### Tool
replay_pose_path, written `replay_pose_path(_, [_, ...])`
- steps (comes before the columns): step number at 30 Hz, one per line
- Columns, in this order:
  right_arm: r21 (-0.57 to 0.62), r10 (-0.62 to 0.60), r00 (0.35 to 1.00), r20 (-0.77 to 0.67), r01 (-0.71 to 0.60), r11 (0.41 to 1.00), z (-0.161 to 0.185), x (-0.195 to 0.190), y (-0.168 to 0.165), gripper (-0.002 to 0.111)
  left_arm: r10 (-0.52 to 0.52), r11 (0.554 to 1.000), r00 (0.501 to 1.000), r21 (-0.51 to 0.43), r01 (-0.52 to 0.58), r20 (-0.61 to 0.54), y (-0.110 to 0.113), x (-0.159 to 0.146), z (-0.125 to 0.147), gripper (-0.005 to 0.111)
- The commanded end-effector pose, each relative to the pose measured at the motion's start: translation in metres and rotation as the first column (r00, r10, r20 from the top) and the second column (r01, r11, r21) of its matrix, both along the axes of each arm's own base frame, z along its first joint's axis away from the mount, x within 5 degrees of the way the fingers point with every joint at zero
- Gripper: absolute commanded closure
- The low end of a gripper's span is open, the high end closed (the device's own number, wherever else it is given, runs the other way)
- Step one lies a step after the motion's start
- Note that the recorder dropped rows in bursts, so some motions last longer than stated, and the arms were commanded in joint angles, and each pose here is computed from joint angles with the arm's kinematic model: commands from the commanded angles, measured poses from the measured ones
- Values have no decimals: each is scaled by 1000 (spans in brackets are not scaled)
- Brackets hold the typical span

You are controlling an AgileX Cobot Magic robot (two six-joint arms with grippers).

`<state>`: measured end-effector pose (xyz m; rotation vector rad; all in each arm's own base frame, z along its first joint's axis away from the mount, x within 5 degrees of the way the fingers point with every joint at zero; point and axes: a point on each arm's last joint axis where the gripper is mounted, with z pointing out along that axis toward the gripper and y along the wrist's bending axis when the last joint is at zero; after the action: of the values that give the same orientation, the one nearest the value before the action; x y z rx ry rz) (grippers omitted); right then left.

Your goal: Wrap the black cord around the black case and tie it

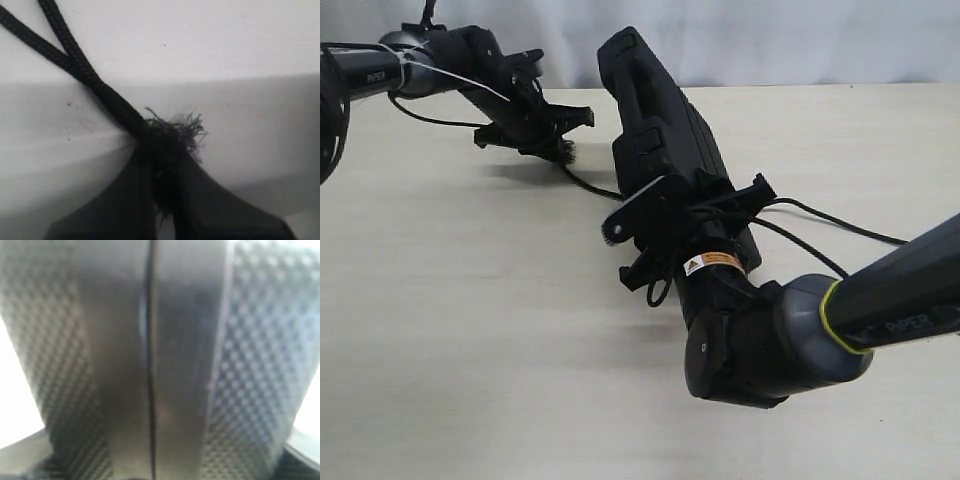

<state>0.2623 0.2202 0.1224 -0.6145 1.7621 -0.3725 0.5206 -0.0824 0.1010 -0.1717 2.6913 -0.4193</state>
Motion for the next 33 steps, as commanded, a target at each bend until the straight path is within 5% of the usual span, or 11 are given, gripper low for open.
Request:
replay_pose_path(1, [68, -8, 997, -77, 13, 998, -4, -3, 0, 104, -278, 940, 960, 192, 281, -43, 0, -19, 38, 107])
replay_pose_path(3, [97, -83, 992, -91, 91, 991, -5, -1, -7, 104, -352, 907, 935, 256, 334, 27, 3, -41, 49, 107])
replay_pose_path(6, [101, -89, 991, -103, 99, 990, -6, 0, -9, 104, -561, 773, 807, 464, 432, 183, 14, -103, 74, 107])
replay_pose_path(8, [114, -103, 990, -100, 114, 987, -5, 1, -11, 104, -608, 713, 746, 602, 360, 274, 26, -144, 87, 107])
replay_pose_path(10, [152, -108, 988, -107, 123, 981, -5, 4, -14, 104, -589, 719, 744, 626, 303, 316, 32, -169, 93, 107])
replay_pose_path(14, [144, -64, 987, -148, 86, 986, -8, 3, -10, 104, -410, 856, 871, 445, 265, 271, 31, -174, 63, 106])
replay_pose_path(18, [142, -47, 984, -170, 72, 987, -10, 2, -9, 104, -173, 959, 972, 253, 129, 159, 29, -175, 30, 61])
replay_pose_path(22, [134, -30, 982, -187, 56, 989, -12, 1, -7, 104, -65, 992, 997, 107, 60, 44, 35, -154, 61, 47])
replay_pose_path(25, [134, -24, 980, -197, 51, 990, -12, 1, -7, 104, 320, 947, 947, 45, -318, -25, 94, -144, 68, 47])
replay_pose_path(29, [126, 7, 980, -201, 19, 992, -13, 0, -5, 104, 421, 907, 904, -4, -422, -75, 90, -129, 14, 47])
replay_pose_path(33, [122, 57, 977, -205, -32, 992, -13, 0, -1, 104, 451, 893, 892, -26, -450, 23, 87, -118, 6, 47])
